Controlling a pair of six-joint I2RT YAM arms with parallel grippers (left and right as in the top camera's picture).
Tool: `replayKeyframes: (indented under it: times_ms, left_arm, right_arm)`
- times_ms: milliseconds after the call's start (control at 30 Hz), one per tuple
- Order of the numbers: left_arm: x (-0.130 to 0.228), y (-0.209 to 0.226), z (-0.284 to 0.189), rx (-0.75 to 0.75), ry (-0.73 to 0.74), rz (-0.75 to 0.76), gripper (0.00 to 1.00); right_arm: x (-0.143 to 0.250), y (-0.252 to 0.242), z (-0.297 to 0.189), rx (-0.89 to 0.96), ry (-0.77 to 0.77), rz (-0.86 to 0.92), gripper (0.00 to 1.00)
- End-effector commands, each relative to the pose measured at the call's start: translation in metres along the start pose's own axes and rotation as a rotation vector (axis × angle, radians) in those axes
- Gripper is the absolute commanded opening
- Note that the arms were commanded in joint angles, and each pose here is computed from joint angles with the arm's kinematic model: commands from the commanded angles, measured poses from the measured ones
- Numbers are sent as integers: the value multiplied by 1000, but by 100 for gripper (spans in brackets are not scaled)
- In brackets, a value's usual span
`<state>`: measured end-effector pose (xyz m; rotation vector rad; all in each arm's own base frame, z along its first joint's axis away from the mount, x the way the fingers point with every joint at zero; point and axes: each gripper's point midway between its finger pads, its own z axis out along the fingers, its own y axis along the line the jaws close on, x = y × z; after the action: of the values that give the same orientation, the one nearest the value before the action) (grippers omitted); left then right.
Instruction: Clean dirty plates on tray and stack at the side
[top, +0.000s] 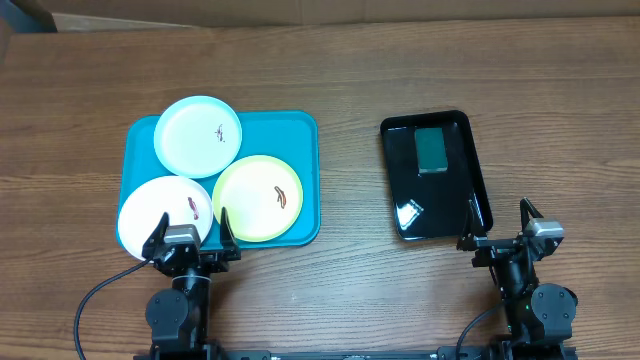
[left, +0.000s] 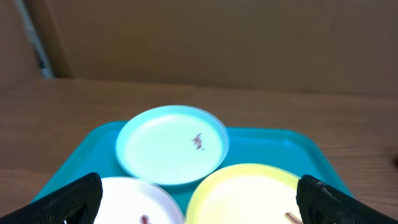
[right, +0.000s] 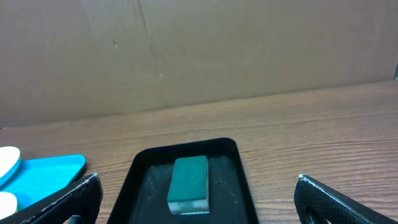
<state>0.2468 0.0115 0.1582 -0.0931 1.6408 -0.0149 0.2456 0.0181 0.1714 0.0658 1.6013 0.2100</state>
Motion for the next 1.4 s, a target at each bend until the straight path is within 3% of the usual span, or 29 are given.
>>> replayKeyframes:
  times_ms: [0,200,267,500,633,733,900,1200,1233,1300,1333,1367]
  left_arm:
    - [-6,-17,0,95,-22,-53,100]
    - [-30,-55,-12,315,-72,-45,100]
    - [-43,-57,-16,326,-86,-53,100]
    - [-114,-64,-32,331,-25,13,100]
    - [-150,-75,-28,380,91,35,100]
    - [-168,-91,-14,471,321,27,100]
    - [-171,-103,2,528,622,-71,100]
    - [-124,-100,25,492,964,-173,100]
    - [-116,-97,26,467,1004,-174,89]
    - [-99,-79,30,346,1077,-165,57]
    - [-91,-67,32,250,1106,-173,45]
    - [-81,-41,36,36,1134,-201,38]
  right_arm:
    - [1,-1,0,2,-6,0,100]
    - [-1,16,-1,-94,4,111,100]
    - [-6,17,-2,-95,-2,110,100]
    - [-70,29,-17,-101,-31,102,100]
    - [-100,34,-17,-84,46,110,100]
    - [-117,43,-4,-87,229,75,100]
    - [-114,42,18,-25,561,117,100]
    - [-70,63,51,-101,990,274,100]
    - [-62,64,53,-111,1026,292,100]
    - [-50,64,56,-107,1076,307,100]
    - [-44,63,57,-102,1095,311,100]
    - [-36,61,59,-93,1126,318,100]
